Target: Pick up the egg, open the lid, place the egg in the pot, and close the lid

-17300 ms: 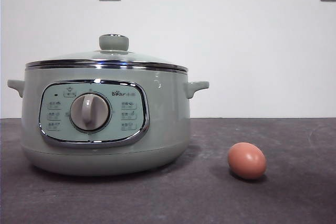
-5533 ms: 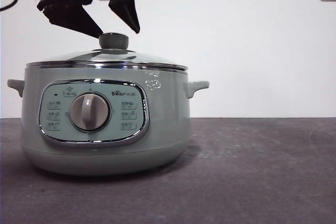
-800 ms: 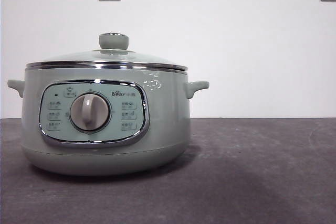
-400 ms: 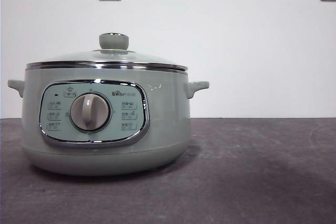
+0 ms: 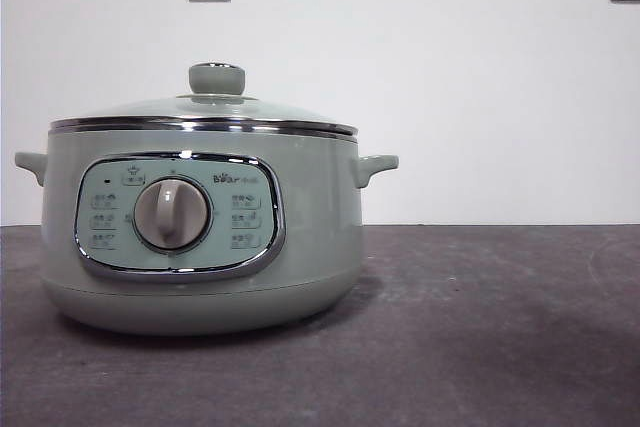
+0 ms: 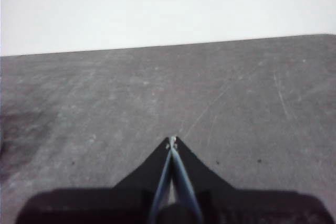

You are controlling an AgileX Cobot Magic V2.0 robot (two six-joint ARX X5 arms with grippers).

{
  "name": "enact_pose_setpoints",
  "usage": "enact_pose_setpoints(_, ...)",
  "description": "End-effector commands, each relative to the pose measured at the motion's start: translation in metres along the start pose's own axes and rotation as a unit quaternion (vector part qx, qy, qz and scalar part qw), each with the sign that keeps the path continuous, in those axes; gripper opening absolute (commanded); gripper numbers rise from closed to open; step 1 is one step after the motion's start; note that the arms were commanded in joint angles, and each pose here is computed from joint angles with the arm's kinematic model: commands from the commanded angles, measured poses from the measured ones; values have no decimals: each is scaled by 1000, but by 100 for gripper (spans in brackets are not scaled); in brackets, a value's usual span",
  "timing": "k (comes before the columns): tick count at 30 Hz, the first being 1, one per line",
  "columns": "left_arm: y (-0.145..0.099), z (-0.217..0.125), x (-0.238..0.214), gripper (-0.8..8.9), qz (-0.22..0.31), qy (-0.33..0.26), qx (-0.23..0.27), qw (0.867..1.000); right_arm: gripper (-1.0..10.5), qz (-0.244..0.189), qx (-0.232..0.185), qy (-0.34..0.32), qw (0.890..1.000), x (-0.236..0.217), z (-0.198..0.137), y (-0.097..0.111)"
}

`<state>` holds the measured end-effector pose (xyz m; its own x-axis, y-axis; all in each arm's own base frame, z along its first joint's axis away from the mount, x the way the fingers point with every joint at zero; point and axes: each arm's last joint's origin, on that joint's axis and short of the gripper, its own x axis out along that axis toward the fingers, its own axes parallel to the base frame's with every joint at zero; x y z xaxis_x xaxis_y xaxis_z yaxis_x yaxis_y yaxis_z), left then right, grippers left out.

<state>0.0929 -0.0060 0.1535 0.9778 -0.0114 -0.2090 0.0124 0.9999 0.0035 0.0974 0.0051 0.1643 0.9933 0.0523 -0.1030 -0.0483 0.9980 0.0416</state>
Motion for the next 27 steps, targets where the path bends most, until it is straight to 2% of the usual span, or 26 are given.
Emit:
enact_pose_setpoints(1, 0, -4, 2, -3, 0, 4, -5, 1000, 2, 1, 10, 10, 1000, 1, -7, 0)
enact_pose_setpoints(9, 0, -4, 2, -3, 0, 4, -5, 1000, 2, 13, 22, 27, 999, 0, -14, 0)
enact_pose_setpoints(11, 0, -4, 2, -3, 0, 4, -5, 1000, 2, 12, 38, 39, 998, 0, -17, 0)
enact_pose_setpoints(15, 0, -4, 2, -3, 0, 4, -5, 1000, 2, 7, 98, 49, 994, 1, -18, 0)
enact_pose_setpoints(27, 0, -4, 2, -3, 0, 4, -5, 1000, 2, 5, 97, 51, 994, 1, -18, 0)
